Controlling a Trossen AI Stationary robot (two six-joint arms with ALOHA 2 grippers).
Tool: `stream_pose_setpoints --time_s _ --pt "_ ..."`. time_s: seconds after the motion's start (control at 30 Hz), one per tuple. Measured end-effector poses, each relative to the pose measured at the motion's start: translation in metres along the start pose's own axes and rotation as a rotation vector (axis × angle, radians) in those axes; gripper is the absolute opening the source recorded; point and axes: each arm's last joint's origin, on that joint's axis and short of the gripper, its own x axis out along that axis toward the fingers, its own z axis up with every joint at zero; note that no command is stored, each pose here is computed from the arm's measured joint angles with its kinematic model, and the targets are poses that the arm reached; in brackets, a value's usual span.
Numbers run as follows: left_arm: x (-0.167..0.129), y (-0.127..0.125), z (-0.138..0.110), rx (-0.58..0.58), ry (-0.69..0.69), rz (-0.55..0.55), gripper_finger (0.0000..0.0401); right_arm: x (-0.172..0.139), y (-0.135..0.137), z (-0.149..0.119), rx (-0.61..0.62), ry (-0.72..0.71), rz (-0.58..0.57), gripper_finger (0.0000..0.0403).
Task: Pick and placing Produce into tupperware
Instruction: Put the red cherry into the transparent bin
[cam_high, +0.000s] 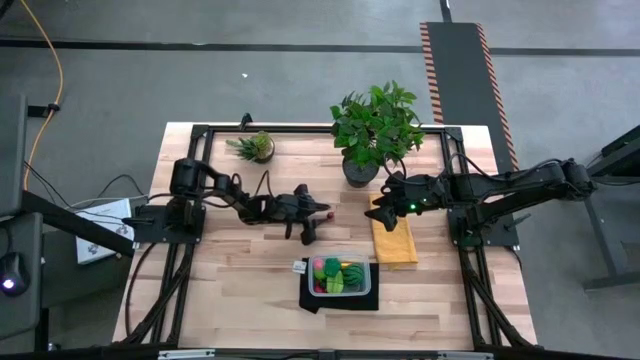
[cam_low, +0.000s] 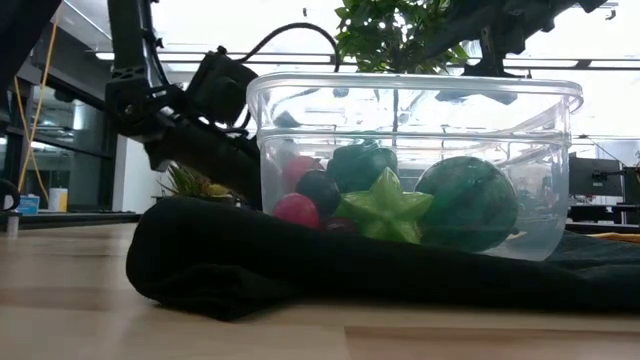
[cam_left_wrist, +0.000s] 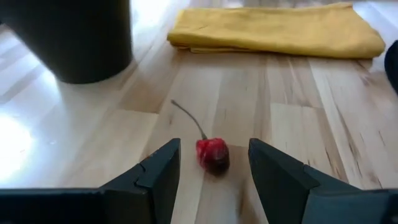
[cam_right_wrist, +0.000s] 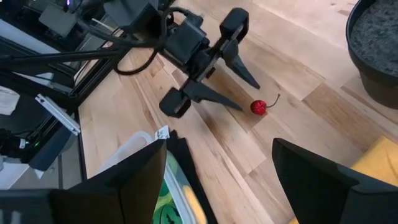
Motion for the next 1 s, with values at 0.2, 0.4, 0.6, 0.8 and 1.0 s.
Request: stream_pose_setpoints --time_s 0.2,0.4,0.6,0.8,1.0 --pt "0.019 -0.004 0.002 0.009 0.039 -0.020 0.0179 0.000 0.000 0.000 0.015 -0.004 -0.001 0.0282" --pt "0.023 -0.004 0.006 0.014 0.040 -0.015 0.0179 0.000 0.000 0.000 0.019 0.000 0.002 0.0282" --pt "0.022 -0.004 0.001 0.020 0.090 -0.010 0.0179 0.000 0.000 0.000 0.016 0.000 0.003 0.0282" --pt "0.022 -0.003 0.001 0.036 0.087 0.007 0.0179 0.000 0.000 0.000 0.012 0.000 0.003 0.0282" --pt "0.022 -0.003 0.001 0.035 0.088 0.007 0.0171 0.000 0.000 0.000 0.011 0.000 0.003 0.0282"
